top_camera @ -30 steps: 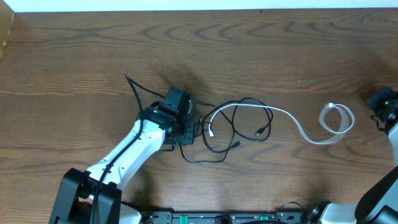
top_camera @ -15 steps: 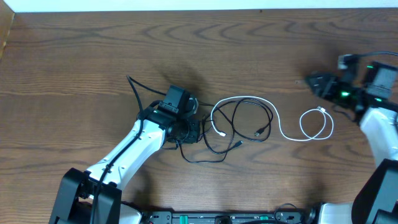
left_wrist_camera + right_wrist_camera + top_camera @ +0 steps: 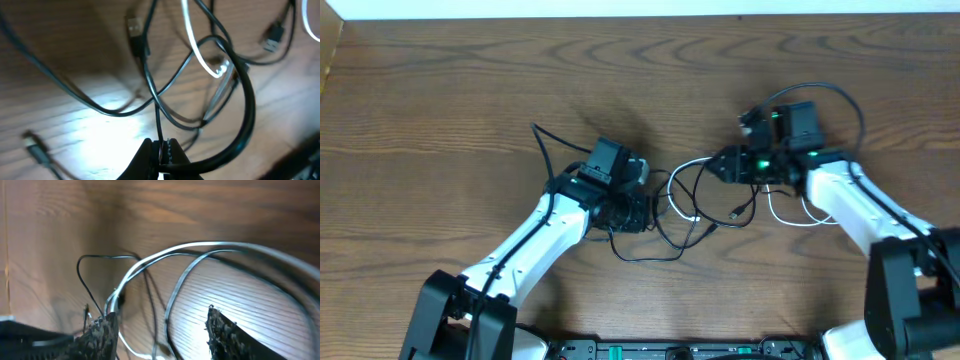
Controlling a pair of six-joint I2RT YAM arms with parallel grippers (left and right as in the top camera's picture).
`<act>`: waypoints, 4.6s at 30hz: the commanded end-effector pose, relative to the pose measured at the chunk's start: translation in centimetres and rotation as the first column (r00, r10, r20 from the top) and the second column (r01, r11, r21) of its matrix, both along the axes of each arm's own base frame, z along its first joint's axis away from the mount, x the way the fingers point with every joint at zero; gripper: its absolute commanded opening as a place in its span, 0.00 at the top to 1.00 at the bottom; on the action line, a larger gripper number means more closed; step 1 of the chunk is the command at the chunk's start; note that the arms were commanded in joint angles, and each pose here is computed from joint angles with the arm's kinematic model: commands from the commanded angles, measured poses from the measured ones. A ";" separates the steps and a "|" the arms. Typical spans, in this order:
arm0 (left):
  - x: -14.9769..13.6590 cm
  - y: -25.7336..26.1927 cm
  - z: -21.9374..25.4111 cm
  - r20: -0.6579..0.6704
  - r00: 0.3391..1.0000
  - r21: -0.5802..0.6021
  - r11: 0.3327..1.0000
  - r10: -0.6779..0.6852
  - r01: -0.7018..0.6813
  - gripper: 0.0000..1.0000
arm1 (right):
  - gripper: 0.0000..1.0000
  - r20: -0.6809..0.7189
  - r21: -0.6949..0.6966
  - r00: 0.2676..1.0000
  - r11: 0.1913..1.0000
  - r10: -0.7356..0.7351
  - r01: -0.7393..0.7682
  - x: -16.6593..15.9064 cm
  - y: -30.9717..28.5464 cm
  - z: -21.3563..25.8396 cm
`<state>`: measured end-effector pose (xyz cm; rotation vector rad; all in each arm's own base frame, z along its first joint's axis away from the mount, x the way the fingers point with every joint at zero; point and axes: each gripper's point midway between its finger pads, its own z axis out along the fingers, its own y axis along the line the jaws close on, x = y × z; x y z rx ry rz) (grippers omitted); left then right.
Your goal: Untangle cables
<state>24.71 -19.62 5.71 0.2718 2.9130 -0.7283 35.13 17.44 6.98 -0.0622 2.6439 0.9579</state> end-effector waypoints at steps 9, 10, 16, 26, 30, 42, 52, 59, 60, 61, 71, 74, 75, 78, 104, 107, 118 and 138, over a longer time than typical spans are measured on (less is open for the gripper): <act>-0.3 -1.8 5.1 0.123 0.991 -0.116 0.992 -0.043 0.058 0.92 | 0.58 -0.142 0.090 0.989 0.996 0.039 -0.027 -1.4 5.6 -3.8; -0.3 -1.8 5.4 0.130 0.991 -0.119 0.991 -0.043 0.059 0.92 | 0.58 -0.139 0.093 0.989 0.995 0.045 -0.032 -1.5 5.8 -3.8; -0.4 -1.9 5.5 0.134 0.990 -0.121 0.991 -0.047 0.063 0.93 | 0.58 -0.149 0.124 0.987 0.992 0.052 -0.034 -1.7 6.9 -3.3; -0.3 -1.6 5.1 0.151 0.987 -0.073 0.996 -0.046 0.057 0.92 | 0.58 -0.289 0.170 0.957 0.985 0.021 0.029 -3.2 7.3 -3.2; -0.4 -1.6 5.1 0.149 0.988 -0.073 0.996 -0.047 0.058 0.92 | 0.54 -0.313 0.119 0.950 0.991 -0.022 0.062 -3.2 6.3 -4.0; -0.3 -1.6 5.1 0.149 0.988 -0.072 0.996 -0.046 0.058 0.93 | 0.54 -0.312 0.221 0.950 0.972 -0.006 0.079 -2.1 5.5 -2.6; -0.4 -2.0 5.3 0.149 0.987 -0.095 0.993 -0.053 0.068 0.93 | 0.53 -0.289 0.326 0.955 0.945 0.065 0.035 -2.1 7.4 -0.7; -0.7 -4.7 7.5 0.176 0.978 -0.255 0.955 -0.109 0.152 0.93 | 0.53 -0.294 0.323 0.951 0.946 0.098 0.003 -3.1 8.9 -0.7; -0.7 -4.8 7.6 0.178 0.978 -0.257 0.954 -0.113 0.157 0.93 | 0.55 -0.292 0.323 0.951 0.946 0.097 0.003 -3.1 9.0 -0.7; -0.9 -4.9 7.6 0.178 0.977 -0.257 0.953 -0.118 0.162 0.93 | 0.57 -0.287 0.326 0.953 0.945 0.098 0.001 -3.0 9.1 -0.6; -3.0 -6.9 7.5 0.179 0.963 -0.255 0.936 -0.200 0.242 0.93 | 0.97 -0.227 0.348 0.968 0.937 0.108 -0.023 -2.2 9.5 0.1; -3.1 -6.9 7.5 0.178 0.963 -0.252 0.936 -0.204 0.245 0.92 | 0.99 -0.201 0.372 0.972 0.927 0.126 -0.044 -2.0 9.8 0.7; -3.2 -6.9 7.4 0.176 0.963 -0.249 0.937 -0.203 0.243 0.93 | 0.99 -0.181 0.384 0.974 0.922 0.134 -0.055 -1.8 10.0 1.0; -3.3 -6.7 7.2 0.163 0.965 -0.243 0.940 -0.204 0.240 0.93 | 0.99 -0.086 0.428 0.985 0.898 0.152 -0.101 -0.7 10.1 2.5; -3.4 -3.3 4.5 0.107 0.983 -0.043 0.987 -0.148 0.153 0.92 | 0.99 -0.034 0.480 0.748 0.646 -0.662 0.593 6.7 -29.3 3.9; -3.2 -3.4 4.6 0.119 0.982 -0.049 0.987 -0.147 0.154 0.93 | 0.99 -0.045 0.472 0.691 0.595 -0.721 0.651 5.3 -32.6 3.5; -2.8 -3.7 4.8 0.136 0.980 -0.058 0.986 -0.145 0.154 0.93 | 0.99 0.146 0.209 0.488 0.509 -0.860 0.835 2.0 -39.8 6.8; -2.7 -3.7 4.9 0.142 0.979 -0.061 0.986 -0.145 0.155 0.92 | 0.62 0.421 -0.241 0.520 0.461 -0.743 0.854 1.5 -38.4 13.7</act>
